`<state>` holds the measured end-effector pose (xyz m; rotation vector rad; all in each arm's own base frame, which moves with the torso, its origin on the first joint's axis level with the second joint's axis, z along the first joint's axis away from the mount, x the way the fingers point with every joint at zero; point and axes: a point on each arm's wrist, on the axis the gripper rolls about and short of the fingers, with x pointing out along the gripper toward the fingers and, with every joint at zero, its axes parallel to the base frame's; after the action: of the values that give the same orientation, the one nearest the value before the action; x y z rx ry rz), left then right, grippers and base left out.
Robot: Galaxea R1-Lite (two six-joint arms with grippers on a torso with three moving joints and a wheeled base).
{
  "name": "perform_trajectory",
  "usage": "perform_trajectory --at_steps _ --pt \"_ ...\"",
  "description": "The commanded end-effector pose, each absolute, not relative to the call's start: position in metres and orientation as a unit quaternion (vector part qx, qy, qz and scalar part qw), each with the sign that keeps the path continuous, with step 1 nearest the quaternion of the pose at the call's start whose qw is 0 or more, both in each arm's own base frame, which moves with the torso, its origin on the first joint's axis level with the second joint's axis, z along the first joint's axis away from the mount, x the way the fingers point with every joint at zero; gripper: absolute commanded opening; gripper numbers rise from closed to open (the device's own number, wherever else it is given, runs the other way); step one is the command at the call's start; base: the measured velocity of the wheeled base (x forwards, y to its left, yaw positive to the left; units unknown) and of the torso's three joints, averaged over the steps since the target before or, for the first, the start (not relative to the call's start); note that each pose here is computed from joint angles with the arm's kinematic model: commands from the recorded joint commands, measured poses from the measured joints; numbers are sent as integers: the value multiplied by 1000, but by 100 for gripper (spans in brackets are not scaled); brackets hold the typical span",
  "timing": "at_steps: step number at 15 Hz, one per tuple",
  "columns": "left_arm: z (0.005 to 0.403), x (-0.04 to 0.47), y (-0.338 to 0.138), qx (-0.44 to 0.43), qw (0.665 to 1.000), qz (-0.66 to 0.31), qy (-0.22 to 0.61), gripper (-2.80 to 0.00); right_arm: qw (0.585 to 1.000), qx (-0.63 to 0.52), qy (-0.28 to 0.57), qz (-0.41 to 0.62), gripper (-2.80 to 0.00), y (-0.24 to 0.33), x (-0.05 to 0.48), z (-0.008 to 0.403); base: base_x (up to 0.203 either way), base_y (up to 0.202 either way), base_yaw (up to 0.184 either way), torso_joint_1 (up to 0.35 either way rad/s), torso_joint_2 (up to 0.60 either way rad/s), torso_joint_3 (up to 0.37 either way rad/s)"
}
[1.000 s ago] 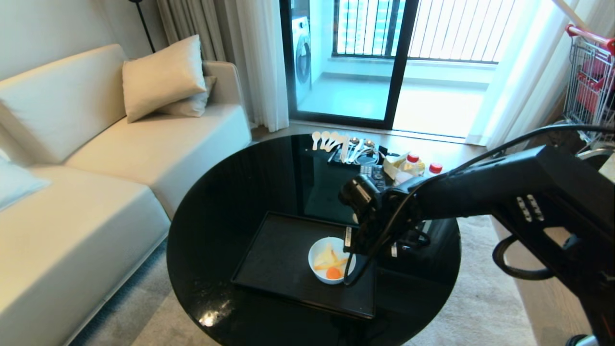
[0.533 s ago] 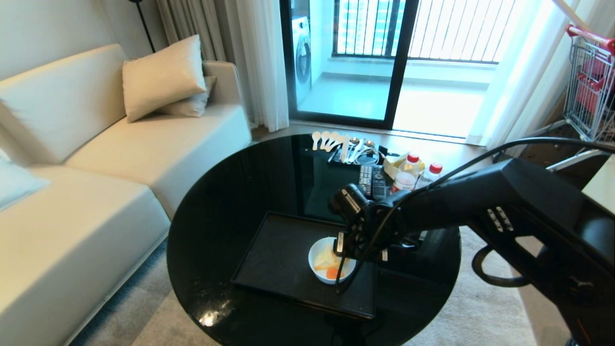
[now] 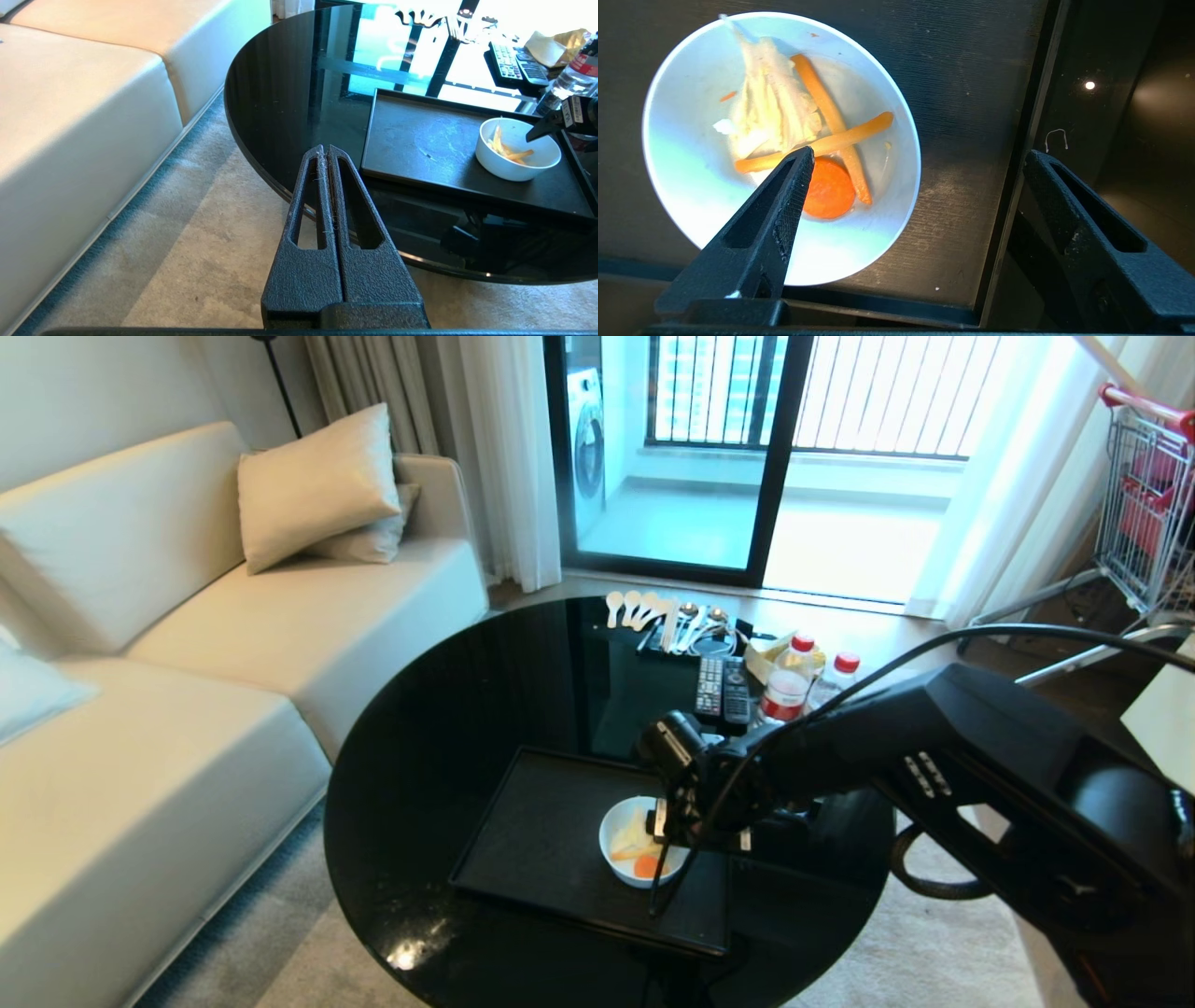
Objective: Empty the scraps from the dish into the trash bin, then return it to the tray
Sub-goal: Pick up the bowl with leftover food
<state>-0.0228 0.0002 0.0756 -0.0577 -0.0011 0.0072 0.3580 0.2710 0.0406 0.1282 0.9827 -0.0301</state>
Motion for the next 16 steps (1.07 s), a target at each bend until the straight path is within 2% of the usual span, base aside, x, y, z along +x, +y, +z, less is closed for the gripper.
perform_trajectory --at_steps 1,16 --pt "76 -23 0 -29 1000 4 -1 -280 880 59 470 -20 0 272 360 36 0 0 0 0 0 0" --pt "76 -23 0 -29 1000 4 -1 -280 885 64 460 -20 0 281 375 27 0 0 0 0 0 0"
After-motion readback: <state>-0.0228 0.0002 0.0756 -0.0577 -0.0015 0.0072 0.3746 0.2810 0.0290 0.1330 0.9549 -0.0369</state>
